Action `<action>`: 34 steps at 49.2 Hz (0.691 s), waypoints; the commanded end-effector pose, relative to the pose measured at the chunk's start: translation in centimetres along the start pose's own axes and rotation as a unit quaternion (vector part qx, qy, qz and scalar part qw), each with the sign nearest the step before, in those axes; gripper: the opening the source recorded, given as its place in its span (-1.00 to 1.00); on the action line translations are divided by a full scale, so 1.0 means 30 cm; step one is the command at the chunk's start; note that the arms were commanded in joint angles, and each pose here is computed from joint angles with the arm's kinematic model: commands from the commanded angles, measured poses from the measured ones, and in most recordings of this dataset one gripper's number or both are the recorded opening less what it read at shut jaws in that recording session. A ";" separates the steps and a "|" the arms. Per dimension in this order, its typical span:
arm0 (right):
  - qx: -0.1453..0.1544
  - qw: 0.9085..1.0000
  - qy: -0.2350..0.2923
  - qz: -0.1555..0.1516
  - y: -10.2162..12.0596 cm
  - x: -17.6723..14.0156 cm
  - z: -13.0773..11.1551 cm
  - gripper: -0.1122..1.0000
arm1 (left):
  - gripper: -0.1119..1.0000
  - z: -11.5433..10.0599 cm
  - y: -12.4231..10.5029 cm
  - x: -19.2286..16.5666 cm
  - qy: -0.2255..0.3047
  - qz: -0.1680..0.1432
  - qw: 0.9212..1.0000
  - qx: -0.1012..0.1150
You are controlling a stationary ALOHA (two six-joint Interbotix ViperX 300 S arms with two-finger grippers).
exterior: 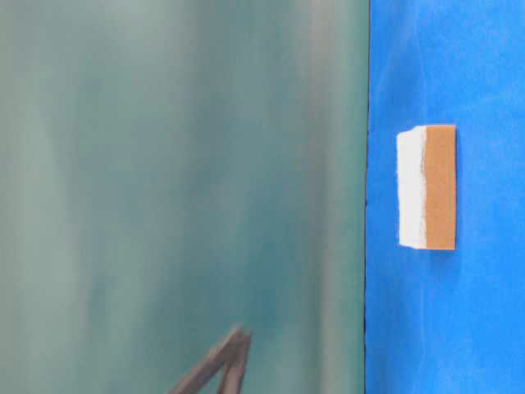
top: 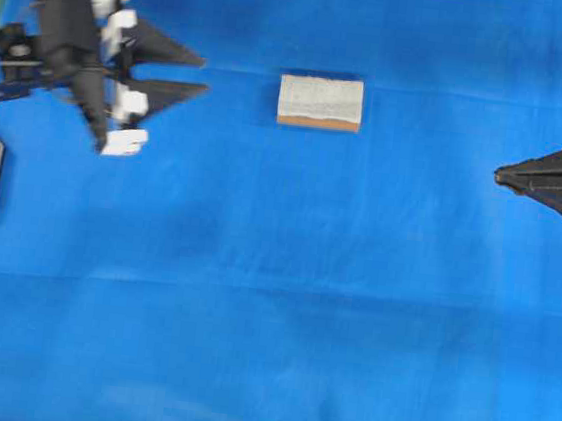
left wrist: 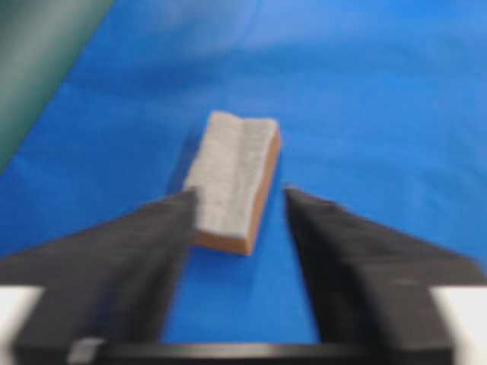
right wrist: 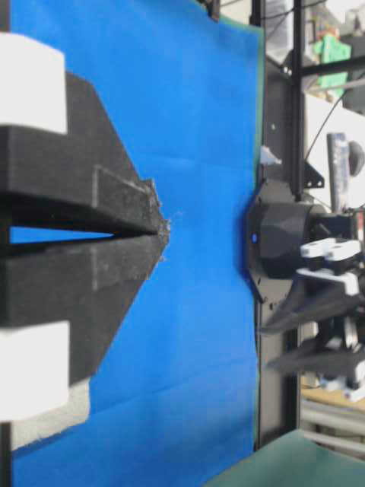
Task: Hand over the sponge with the left arm and wipe it with the right arm.
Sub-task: 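Move the left gripper toward the grey-and-tan sponge in the centre, then grasp the sponge's left end with the left gripper and lift it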
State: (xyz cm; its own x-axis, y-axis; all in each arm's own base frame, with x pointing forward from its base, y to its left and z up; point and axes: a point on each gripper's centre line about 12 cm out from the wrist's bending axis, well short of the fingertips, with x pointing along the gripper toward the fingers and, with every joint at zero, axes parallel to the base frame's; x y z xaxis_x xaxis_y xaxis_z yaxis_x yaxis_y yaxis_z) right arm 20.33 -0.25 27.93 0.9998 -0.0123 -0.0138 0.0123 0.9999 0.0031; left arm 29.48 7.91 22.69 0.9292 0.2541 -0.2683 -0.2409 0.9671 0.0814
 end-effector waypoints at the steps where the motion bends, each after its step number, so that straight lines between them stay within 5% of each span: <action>1: 0.002 1.000 -0.012 -0.001 -0.001 0.010 0.032 -0.80 | 0.22 0.015 0.011 0.094 0.007 0.004 1.000 0.009; 9: 0.002 1.000 -0.002 0.000 0.000 0.018 0.017 -0.80 | 0.87 -0.052 0.017 0.248 0.049 0.003 0.998 0.031; 34: 0.002 1.000 0.013 -0.001 -0.001 0.030 -0.007 -0.80 | 0.89 -0.296 0.081 0.489 0.129 0.018 0.990 0.044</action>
State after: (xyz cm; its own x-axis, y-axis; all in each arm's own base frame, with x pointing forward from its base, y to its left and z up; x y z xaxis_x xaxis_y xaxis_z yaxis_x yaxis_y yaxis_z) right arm 21.01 -0.23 26.98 0.9982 -0.0107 -0.0598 0.0109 0.9999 0.0031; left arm 39.48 13.35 9.58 0.8006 0.2774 -0.5312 -0.2194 0.9605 0.1710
